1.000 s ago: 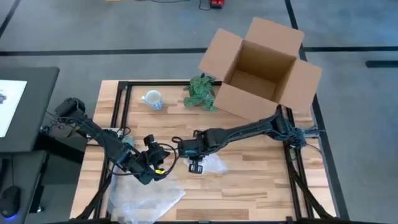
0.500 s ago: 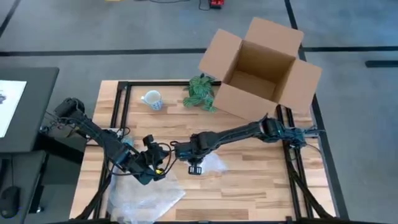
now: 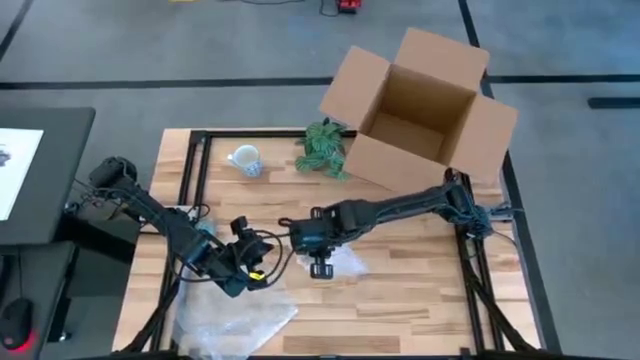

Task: Wrap mug
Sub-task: Wrap the yellow mug

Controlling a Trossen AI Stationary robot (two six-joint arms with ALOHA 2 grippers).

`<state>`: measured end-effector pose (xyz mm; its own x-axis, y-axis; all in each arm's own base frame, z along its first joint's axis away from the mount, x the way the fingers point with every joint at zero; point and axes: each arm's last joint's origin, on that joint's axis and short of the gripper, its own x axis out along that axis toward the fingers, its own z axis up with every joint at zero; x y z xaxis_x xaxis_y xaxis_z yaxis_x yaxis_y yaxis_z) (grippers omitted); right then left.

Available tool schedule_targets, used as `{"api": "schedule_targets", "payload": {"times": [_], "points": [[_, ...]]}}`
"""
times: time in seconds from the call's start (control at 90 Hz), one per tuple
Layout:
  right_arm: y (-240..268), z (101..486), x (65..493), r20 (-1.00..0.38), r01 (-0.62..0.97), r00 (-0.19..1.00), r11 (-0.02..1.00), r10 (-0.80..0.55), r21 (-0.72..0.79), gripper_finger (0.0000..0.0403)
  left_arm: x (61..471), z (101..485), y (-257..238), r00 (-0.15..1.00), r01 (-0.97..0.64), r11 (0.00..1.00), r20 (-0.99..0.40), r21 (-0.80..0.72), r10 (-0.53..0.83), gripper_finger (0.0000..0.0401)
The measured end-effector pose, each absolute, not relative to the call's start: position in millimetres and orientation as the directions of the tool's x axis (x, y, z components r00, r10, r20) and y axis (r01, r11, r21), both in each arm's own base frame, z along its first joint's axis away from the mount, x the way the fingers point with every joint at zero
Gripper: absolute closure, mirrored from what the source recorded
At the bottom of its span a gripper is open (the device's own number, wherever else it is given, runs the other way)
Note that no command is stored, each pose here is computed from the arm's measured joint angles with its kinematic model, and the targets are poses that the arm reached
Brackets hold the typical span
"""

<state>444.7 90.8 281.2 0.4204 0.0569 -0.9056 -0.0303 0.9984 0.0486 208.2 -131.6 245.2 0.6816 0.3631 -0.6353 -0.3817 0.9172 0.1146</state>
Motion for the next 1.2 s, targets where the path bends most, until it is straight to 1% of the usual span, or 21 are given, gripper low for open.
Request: {"api": "schedule_targets", "payload": {"times": [0.1,0.256,0.4,0.533,0.733,0.889,0.944,1.056,1.2], "points": [[94,268,451,-0.915,-0.031,0.4,0.999,0.047,0.038,0.0403,208,245,-132,0.681,-0.381,0.917,-0.636,0.115,0.363,0.0401],[90,210,468,-0.959,-0.011,0.282,1.0,0.001,-0.002,0.0403,208,245,-132,0.679,-0.382,0.917,-0.639,0.116,0.363,0.0401],[89,178,476,-0.978,-0.036,0.208,0.999,0.025,0.018,0.0403,207,245,-132,0.678,-0.384,0.917,-0.64,0.112,0.362,0.0401],[88,171,476,-0.983,-0.055,0.183,0.998,0.032,0.023,0.0389,207,245,-132,0.677,-0.384,0.916,-0.64,0.112,0.362,0.0401],[86,213,465,-0.967,-0.056,0.25,0.998,0.043,0.03,0.0354,208,245,-132,0.68,-0.386,0.916,-0.638,0.11,0.363,0.0401],[91,278,441,-0.923,-0.063,0.384,0.998,0.028,0.004,0.0347,208,245,-132,0.682,-0.387,0.915,-0.634,0.109,0.364,0.0401],[95,295,432,-0.913,-0.057,0.407,0.998,0.028,0.005,0.0346,208,245,-132,0.681,-0.388,0.915,-0.635,0.11,0.365,0.0401],[112,309,411,-0.93,-0.053,0.367,0.999,0.021,0.001,0.0346,207,242,-132,0.682,-0.392,0.914,-0.634,0.103,0.365,0.0401],[145,316,379,-0.966,-0.121,0.258,0.993,0.016,-0.016,0.0346,204,228,-129,0.669,-0.405,0.908,-0.644,0.104,0.372,0.0401]]}}
